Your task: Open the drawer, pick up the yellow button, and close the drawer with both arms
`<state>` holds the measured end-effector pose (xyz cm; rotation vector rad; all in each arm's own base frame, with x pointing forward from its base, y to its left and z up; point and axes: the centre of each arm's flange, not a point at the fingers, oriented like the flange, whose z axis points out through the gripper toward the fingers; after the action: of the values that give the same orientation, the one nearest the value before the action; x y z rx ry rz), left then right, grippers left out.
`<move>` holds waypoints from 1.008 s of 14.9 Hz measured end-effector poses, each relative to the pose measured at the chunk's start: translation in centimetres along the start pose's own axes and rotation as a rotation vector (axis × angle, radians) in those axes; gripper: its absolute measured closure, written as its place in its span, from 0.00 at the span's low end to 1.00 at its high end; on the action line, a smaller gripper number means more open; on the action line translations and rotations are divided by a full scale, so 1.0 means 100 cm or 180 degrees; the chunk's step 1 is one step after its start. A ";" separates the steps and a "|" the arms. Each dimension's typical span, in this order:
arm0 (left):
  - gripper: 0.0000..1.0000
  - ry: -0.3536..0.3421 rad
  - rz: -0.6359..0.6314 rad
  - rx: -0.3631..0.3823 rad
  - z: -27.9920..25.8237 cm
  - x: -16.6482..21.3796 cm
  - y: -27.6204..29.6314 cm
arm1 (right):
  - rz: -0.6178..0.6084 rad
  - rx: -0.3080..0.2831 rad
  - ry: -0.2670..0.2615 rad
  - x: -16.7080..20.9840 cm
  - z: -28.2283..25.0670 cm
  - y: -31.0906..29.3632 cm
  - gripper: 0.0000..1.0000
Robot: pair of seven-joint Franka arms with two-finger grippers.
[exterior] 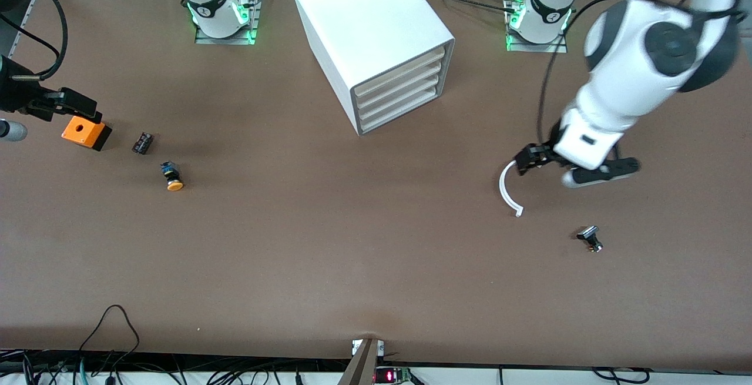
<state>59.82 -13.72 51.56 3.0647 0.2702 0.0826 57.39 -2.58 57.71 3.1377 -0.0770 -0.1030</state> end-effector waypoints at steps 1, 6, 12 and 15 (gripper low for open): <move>0.00 -0.0029 0.0118 0.0040 -0.023 -0.001 -0.013 | 0.0000 0.0000 0.0000 0.000 0.000 0.000 0.00; 0.00 0.0022 0.0505 0.0140 -0.088 -0.011 -0.077 | 0.0038 -0.0006 -0.0089 0.004 0.011 0.003 0.00; 0.00 -0.0116 0.0634 0.0198 -0.084 -0.011 -0.106 | 0.0119 -0.0009 -0.0179 0.010 0.026 0.018 0.00; 0.00 -0.0160 0.0626 0.0204 -0.083 -0.012 -0.108 | 0.0194 -0.0007 -0.0384 0.010 0.042 0.030 0.00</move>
<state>56.24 -2.86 59.01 3.1425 -0.0326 0.0064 57.98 -5.67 53.44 3.1208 -0.1721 -0.2919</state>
